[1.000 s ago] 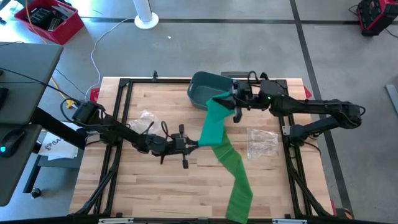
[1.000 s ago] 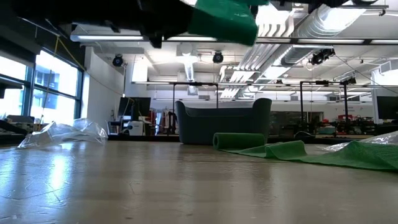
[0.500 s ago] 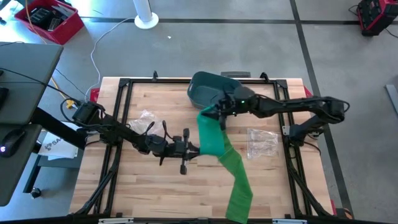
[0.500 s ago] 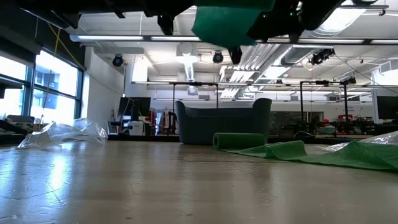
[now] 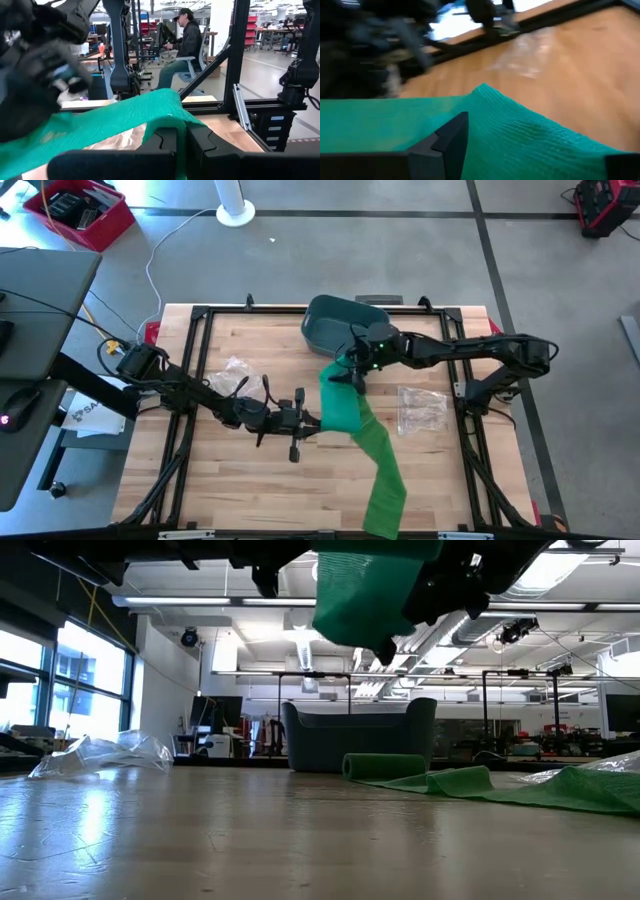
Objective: Roll bandage
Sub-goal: Roll the light green bandage
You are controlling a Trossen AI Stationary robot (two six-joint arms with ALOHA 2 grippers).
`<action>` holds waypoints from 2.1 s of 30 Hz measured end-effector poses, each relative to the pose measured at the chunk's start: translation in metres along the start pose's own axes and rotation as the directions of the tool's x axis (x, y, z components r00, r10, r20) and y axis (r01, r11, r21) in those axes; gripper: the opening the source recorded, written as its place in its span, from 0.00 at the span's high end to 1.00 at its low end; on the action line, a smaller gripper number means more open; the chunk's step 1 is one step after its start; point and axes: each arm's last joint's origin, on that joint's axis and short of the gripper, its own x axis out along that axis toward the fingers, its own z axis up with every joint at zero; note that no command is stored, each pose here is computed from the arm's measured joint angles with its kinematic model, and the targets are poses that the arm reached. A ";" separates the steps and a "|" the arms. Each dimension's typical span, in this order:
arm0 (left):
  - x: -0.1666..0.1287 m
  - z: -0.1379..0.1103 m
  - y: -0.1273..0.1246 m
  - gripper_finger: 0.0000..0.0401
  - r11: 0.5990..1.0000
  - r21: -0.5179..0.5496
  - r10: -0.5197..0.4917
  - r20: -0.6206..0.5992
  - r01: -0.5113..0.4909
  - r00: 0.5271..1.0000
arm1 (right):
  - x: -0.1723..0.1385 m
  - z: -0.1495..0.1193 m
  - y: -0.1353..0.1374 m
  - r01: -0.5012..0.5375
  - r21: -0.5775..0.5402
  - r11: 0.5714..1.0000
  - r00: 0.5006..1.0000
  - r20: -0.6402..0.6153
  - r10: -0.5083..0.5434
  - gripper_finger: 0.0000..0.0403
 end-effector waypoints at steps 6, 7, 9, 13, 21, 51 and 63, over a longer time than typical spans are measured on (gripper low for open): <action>0.000 -0.002 0.000 1.00 1.000 -0.005 -0.001 -0.017 0.001 1.000 | -0.011 0.006 0.016 -0.295 -0.028 0.955 0.955 -0.029 0.294 0.53; 0.000 -0.002 0.001 1.00 1.000 -0.008 0.001 -0.020 -0.001 1.000 | -0.012 0.007 0.018 -0.344 -0.045 0.938 0.939 -0.037 0.343 0.53; 0.000 -0.003 0.002 1.00 1.000 -0.019 0.005 -0.024 -0.005 1.000 | -0.014 0.008 0.022 -0.408 -0.062 0.911 0.913 -0.045 0.406 0.53; 0.000 -0.005 0.003 1.00 0.999 -0.034 0.009 -0.044 -0.010 0.999 | -0.013 0.011 0.020 -0.299 -0.043 0.953 0.954 0.000 0.299 0.53; 0.000 -0.006 0.003 1.00 0.999 -0.042 0.014 -0.051 -0.016 0.999 | -0.012 0.004 0.015 -0.198 0.023 0.980 0.979 -0.046 0.199 0.53; 0.000 -0.006 0.005 1.00 0.998 -0.056 0.020 -0.057 -0.023 0.998 | -0.047 -0.032 -0.010 -0.372 0.262 0.891 0.813 -0.371 0.449 0.40; 0.000 -0.006 0.005 1.00 0.998 -0.056 0.019 -0.057 -0.022 0.998 | -0.064 -0.019 -0.010 0.049 0.025 0.999 0.740 -0.673 -0.019 0.40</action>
